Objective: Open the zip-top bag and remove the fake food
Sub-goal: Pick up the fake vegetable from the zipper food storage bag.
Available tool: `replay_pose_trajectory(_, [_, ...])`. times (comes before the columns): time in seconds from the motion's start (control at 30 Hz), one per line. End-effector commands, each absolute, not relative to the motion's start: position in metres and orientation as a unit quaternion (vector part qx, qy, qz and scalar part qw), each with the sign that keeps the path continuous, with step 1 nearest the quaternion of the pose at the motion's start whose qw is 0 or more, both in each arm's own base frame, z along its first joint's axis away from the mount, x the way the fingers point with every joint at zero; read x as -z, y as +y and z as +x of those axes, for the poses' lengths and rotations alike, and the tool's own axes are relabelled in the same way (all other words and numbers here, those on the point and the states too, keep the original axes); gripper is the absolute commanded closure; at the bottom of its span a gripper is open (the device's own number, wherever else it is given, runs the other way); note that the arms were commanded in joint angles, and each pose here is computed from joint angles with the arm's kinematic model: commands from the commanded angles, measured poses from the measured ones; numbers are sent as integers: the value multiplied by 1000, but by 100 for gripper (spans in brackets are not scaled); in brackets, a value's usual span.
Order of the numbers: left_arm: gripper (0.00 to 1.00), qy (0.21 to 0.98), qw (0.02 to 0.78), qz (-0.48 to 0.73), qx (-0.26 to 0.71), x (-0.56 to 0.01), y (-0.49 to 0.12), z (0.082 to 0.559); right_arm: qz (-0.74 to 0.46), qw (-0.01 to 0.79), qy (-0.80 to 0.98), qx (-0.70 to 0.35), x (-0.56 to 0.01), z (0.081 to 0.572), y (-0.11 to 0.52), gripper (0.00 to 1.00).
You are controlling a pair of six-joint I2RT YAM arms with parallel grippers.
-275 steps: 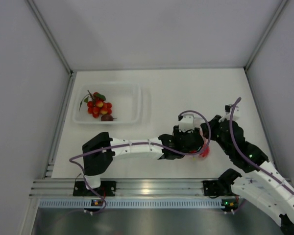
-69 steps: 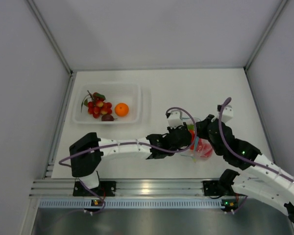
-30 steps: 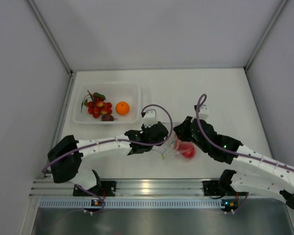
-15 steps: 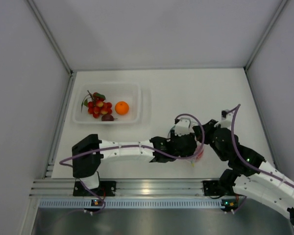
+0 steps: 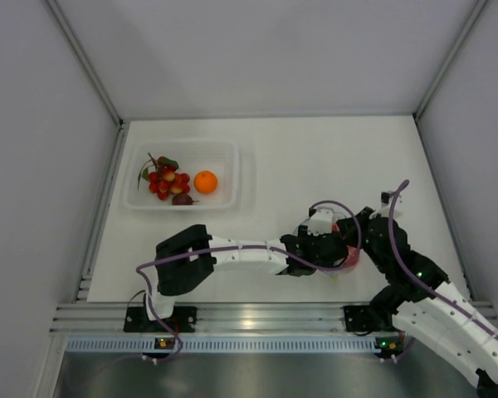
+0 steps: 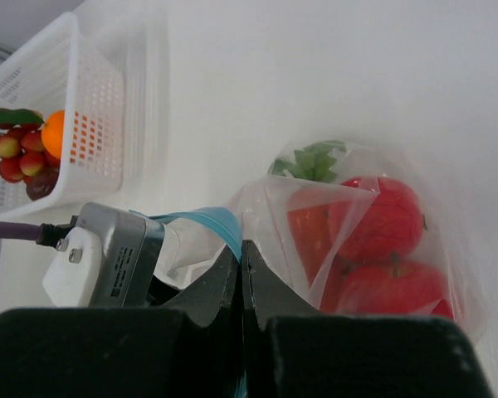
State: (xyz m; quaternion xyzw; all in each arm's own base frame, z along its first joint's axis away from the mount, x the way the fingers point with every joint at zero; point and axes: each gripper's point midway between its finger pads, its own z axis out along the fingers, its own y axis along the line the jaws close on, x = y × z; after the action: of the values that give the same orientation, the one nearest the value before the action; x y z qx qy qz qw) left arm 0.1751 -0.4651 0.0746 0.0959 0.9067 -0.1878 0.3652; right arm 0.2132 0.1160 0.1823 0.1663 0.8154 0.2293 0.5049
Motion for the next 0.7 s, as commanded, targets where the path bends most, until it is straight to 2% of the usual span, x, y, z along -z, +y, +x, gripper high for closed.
replay_pose_trajectory(0.0, [33,905,369,70,198,-72,-479,183,148,492,812,-276,-182,212,132,100])
replay_pose_trajectory(0.37, [30,911,375,31,170,-39,-482,200,149,491,800,-310,-185,206,136,100])
replay_pose_trajectory(0.5, [32,912,376,26,160,-32,-477,202,142,503,801,-291,-193,204,127,100])
replay_pose_trajectory(0.67, [33,908,392,25,146,-44,-453,205,117,502,803,-300,-208,199,132,100])
